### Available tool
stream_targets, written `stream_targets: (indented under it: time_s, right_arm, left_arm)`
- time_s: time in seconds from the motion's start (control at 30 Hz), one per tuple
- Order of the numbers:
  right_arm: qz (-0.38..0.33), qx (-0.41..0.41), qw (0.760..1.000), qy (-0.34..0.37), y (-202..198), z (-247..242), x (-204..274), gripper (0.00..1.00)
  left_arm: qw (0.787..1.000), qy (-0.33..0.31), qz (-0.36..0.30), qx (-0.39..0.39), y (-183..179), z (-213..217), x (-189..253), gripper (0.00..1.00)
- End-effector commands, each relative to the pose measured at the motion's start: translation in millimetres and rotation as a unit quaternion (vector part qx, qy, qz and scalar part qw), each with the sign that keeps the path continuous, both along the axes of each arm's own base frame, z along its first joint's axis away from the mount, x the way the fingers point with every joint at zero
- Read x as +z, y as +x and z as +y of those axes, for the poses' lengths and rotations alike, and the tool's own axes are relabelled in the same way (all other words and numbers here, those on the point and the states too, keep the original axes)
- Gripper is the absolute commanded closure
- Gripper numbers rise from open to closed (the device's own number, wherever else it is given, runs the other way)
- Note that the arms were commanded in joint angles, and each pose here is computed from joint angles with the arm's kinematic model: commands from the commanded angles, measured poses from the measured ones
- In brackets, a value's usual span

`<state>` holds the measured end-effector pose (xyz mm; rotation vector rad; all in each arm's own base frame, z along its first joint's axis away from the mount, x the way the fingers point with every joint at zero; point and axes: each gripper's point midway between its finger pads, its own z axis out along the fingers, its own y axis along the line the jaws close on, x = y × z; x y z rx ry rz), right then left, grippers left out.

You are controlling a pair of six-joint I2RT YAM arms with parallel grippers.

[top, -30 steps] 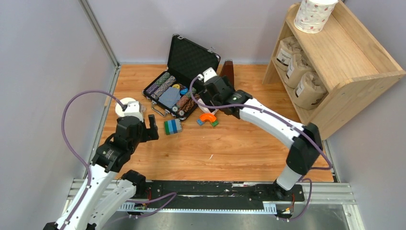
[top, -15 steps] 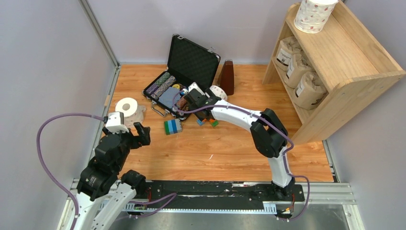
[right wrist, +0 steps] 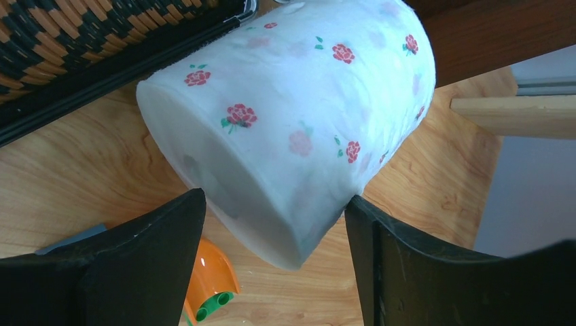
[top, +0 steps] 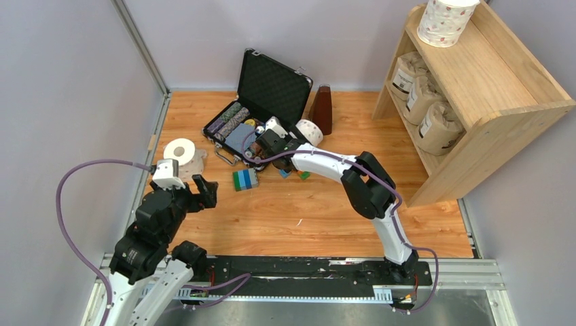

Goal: Place and organize the paper towels onto the shelf

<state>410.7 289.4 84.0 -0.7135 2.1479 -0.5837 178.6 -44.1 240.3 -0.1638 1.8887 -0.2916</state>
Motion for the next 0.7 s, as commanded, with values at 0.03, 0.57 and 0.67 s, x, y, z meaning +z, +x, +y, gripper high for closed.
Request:
stream_targets:
  time_s: [0.03, 0.57, 0.67]
  right_arm:
    - [-0.05, -0.007, 0.999, 0.007, 16, 11, 16, 0.26]
    - [-0.091, 0.001, 0.996, 0.023, 24, 13, 49, 0.71]
    - [-0.094, 0.007, 0.995, 0.035, 22, 13, 62, 0.81]
  left_arm:
    - [1.0, -0.015, 0.004, -0.018, -2, -8, 4, 0.0]
    - [0.998, -0.016, -0.009, 0.063, -8, 22, 3, 0.0]
    - [0.998, -0.016, -0.01, 0.065, -9, 24, 3, 0.0]
